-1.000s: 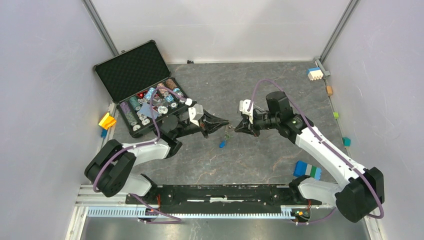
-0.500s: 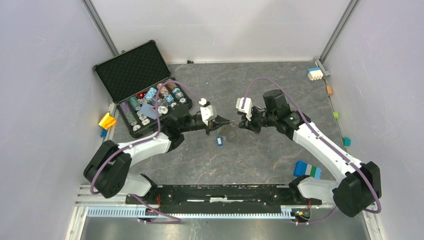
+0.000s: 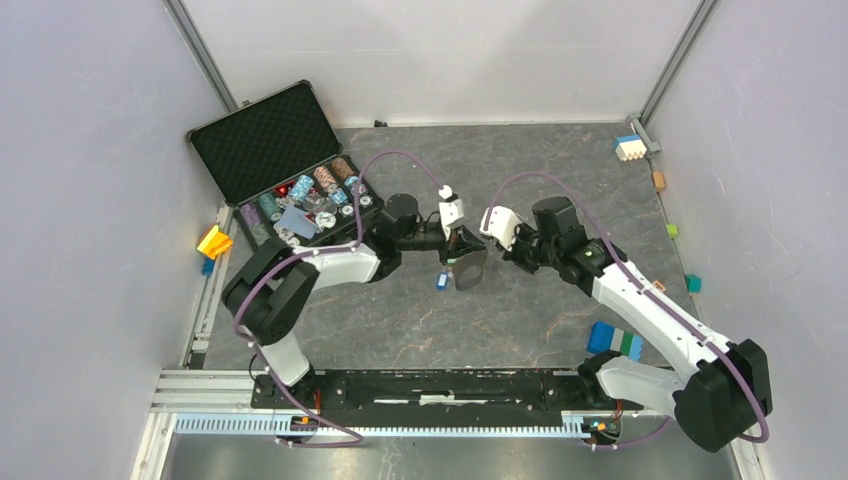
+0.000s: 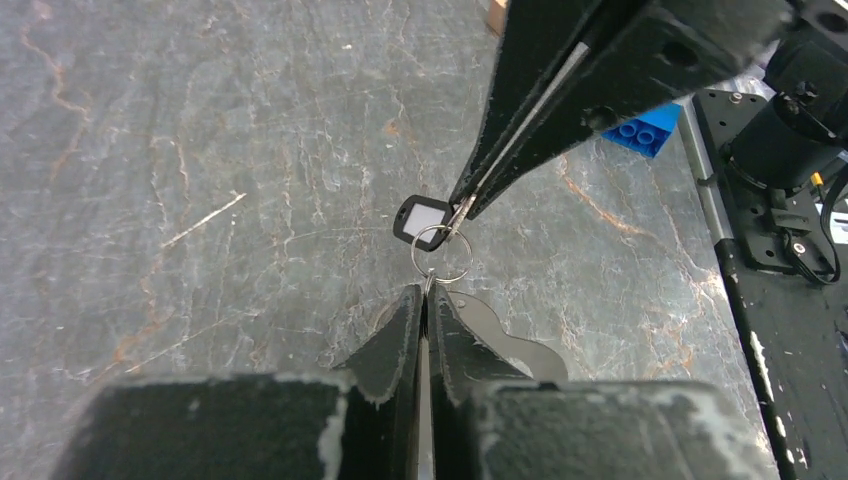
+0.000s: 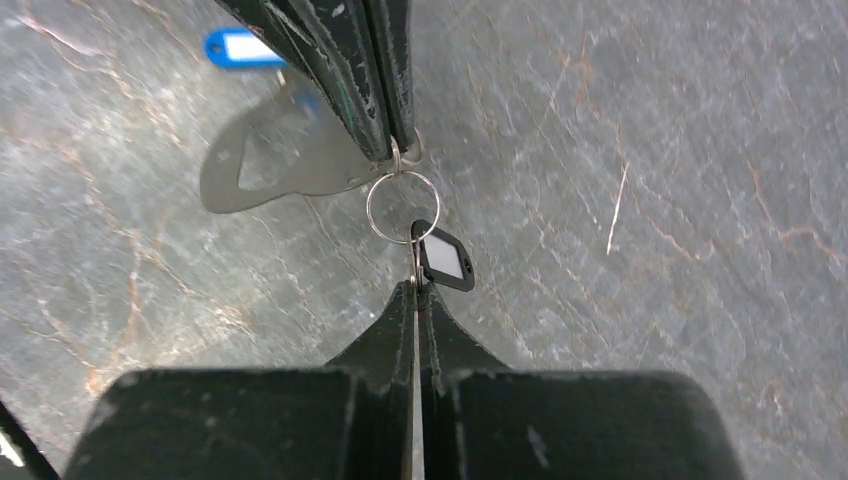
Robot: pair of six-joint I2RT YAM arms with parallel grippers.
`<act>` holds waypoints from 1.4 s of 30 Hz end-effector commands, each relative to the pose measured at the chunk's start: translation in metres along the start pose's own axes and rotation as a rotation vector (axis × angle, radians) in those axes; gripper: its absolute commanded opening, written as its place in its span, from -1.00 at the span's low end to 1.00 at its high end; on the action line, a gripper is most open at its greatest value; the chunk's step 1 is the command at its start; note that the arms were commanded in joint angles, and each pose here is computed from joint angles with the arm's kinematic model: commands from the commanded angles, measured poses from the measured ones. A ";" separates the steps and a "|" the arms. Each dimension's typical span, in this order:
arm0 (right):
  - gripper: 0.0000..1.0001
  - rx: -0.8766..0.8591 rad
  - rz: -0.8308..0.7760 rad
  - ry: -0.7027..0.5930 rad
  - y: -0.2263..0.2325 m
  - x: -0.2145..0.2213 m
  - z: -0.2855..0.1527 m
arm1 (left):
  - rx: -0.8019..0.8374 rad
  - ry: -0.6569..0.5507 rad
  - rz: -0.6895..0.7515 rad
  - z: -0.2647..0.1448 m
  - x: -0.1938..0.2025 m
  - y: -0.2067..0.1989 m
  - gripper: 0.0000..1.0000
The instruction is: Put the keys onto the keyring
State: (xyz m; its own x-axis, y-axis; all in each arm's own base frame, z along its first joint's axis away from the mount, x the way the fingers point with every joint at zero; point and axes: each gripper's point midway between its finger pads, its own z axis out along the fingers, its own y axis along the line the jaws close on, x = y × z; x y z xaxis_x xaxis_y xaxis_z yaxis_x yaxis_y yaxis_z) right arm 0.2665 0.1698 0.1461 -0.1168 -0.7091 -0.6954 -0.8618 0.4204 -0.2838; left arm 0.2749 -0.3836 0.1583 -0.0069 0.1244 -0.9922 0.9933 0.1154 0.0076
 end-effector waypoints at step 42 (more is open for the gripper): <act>0.02 0.232 -0.097 0.587 -0.024 0.168 0.000 | -0.447 0.177 0.017 -0.101 -0.024 0.053 1.00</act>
State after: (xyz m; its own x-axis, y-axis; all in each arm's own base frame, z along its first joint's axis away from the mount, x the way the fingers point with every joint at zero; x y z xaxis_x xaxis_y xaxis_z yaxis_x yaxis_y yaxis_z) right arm 0.2540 0.0330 0.0207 -0.3457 -0.9288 -0.1336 -0.7913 0.3651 -0.4905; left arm 0.3002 -0.3149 0.1716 -0.1056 0.2467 -0.9633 0.9178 0.3971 0.0011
